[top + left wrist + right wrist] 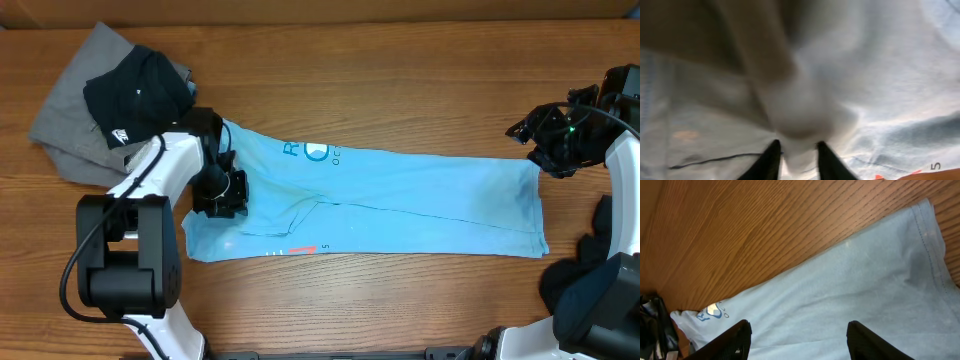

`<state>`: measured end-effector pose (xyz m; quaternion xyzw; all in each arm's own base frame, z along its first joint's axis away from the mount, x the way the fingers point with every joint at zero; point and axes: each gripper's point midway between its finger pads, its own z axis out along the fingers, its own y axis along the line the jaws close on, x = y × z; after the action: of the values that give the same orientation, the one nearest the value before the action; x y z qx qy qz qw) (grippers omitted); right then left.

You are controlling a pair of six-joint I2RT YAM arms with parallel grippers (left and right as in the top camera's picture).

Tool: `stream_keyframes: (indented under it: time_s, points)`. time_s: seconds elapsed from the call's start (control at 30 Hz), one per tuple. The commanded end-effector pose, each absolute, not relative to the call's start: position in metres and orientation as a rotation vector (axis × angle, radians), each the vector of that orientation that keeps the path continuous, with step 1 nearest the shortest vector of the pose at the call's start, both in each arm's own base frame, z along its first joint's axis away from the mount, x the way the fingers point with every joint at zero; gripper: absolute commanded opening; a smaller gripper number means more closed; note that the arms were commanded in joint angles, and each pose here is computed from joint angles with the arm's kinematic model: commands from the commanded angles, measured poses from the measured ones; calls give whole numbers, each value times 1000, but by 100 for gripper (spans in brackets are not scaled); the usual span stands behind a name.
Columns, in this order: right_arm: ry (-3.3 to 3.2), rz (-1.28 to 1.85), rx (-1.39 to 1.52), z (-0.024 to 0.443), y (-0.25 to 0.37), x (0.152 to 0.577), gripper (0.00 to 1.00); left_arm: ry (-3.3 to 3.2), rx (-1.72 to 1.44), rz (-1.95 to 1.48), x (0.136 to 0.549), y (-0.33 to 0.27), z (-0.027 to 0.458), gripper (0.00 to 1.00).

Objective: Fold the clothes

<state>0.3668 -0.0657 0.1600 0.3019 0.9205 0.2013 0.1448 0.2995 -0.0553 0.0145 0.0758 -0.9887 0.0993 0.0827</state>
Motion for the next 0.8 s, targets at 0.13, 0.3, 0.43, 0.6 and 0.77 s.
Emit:
stream_keyframes:
  time_s: [0.13,0.3,0.43,0.6,0.77]
  points:
    - [2630,583,834,170,-64,372,64,-2948,185,358,296,-74,24,4]
    - [2630,584,834,170,-64,371,64,-2927,216,348,301,-68,51,4]
    - [2630,584,834,170,-64,371,65,-2956,216,359,315,-68,76,4]
    - [2631,584,835,170,-64,371,65,-2997,202,371,328,-70,96,5]
    - [2631,584,835,169,-64,371,64,-2960,206,359,319,-70,98,4]
